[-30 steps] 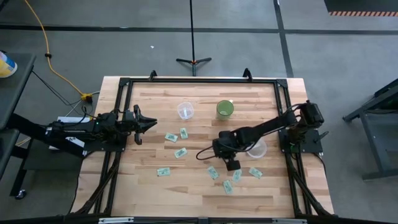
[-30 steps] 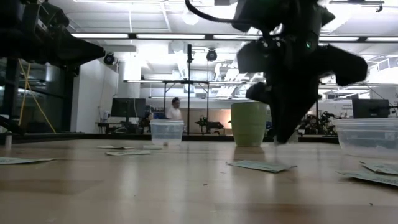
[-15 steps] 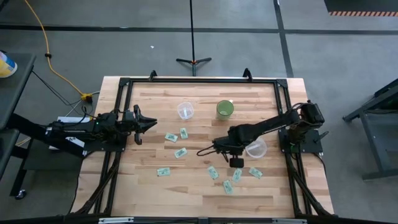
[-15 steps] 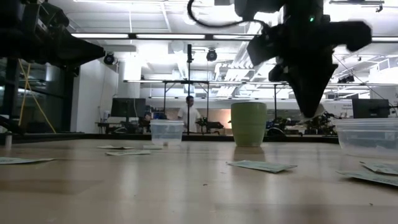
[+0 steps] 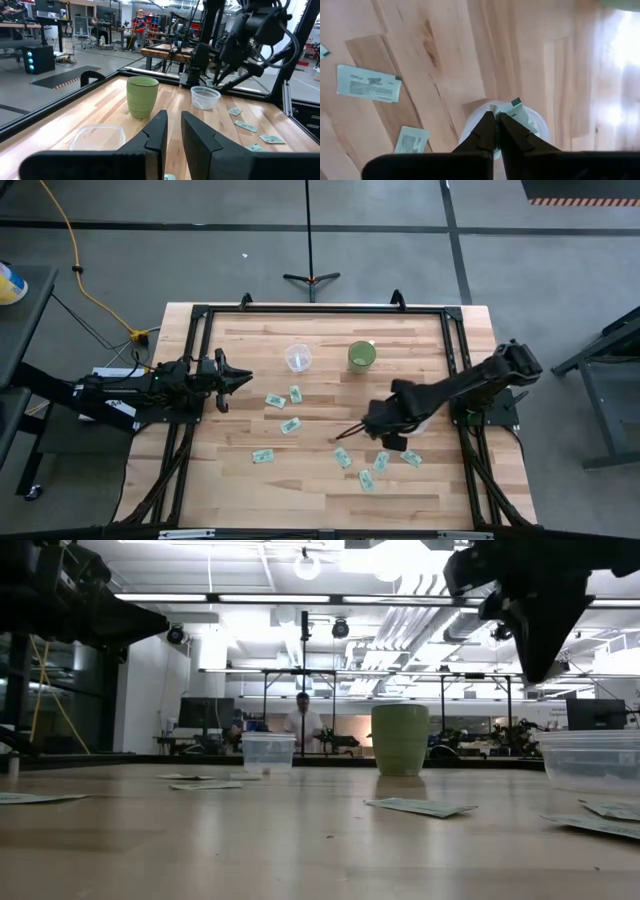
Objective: Pick and place items into bin
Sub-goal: Put the white sweetener packet into the right transparent bin
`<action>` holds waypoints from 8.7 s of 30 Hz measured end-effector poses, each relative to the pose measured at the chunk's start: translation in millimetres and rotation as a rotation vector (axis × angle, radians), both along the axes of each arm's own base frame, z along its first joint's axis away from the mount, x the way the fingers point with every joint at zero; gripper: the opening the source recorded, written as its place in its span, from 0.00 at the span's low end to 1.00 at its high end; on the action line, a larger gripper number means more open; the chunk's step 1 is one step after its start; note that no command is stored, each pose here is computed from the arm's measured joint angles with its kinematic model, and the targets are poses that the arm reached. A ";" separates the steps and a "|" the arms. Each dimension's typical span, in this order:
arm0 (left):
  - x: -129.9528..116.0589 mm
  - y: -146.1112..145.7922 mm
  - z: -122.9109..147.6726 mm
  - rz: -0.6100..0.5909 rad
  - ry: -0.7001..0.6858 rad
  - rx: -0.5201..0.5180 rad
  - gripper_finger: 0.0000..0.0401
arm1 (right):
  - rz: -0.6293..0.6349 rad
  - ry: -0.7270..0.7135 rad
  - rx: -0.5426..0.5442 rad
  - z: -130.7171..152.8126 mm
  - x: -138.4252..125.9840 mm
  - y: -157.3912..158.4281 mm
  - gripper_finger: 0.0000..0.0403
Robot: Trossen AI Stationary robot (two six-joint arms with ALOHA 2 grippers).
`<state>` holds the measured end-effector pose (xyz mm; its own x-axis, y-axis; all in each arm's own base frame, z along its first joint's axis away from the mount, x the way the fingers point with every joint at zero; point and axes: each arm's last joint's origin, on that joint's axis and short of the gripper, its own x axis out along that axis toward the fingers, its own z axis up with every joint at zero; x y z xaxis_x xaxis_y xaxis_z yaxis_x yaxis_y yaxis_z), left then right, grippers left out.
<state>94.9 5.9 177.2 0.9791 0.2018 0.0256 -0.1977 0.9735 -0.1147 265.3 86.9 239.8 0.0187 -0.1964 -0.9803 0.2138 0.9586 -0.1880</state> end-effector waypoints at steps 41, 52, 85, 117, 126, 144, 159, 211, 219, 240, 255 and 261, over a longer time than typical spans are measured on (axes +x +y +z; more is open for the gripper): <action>0.0 0.0 0.9 0.000 -0.009 0.000 0.23 | -0.140 -0.244 0.066 -47.0 -91.1 -15.4 0.10; 0.0 0.0 0.8 0.000 -0.009 0.000 0.23 | -0.141 -0.293 0.089 -41.7 -85.4 -12.9 0.29; 0.0 0.0 0.7 0.000 -0.007 0.000 0.23 | 0.096 -0.411 0.384 -73.0 -14.3 42.7 0.34; 0.0 0.0 0.7 0.000 -0.007 0.000 0.23 | 0.016 -0.238 0.369 -104.2 -14.2 44.2 0.34; 0.0 0.0 0.6 0.000 -0.006 0.000 0.23 | 0.021 -0.206 0.450 -117.2 -7.8 50.3 0.34; 0.0 0.0 0.6 0.001 -0.006 0.000 0.23 | 0.089 -0.233 0.443 -110.6 -9.6 49.2 0.33; 0.0 0.0 0.7 0.001 -0.007 0.000 0.23 | 0.229 -0.334 0.265 -100.9 -10.0 45.6 0.39; -0.2 1.0 0.6 0.034 -0.012 -0.027 0.23 | 0.495 -0.198 0.339 -114.2 -7.7 77.6 0.17; -0.2 1.0 0.6 0.034 -0.012 -0.027 0.23 | 0.468 -0.181 0.398 -111.5 -1.5 71.4 0.05; -0.2 1.0 0.7 0.034 -0.013 -0.027 0.23 | 0.294 0.122 -0.039 -16.7 -16.1 56.1 0.02; -0.2 1.0 0.7 0.034 -0.013 -0.027 0.23 | 0.156 -0.024 -0.065 -17.8 -79.1 -1.0 0.02; -0.2 1.0 0.6 0.034 -0.012 -0.027 0.23 | 0.095 -0.031 -0.061 -34.5 -89.0 -21.6 0.02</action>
<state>94.6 6.8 177.9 0.9714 0.2354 0.0317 -0.2287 0.9629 -0.1435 176.4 65.4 205.3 0.0699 -0.2513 -0.9654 0.1288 0.9619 -0.2411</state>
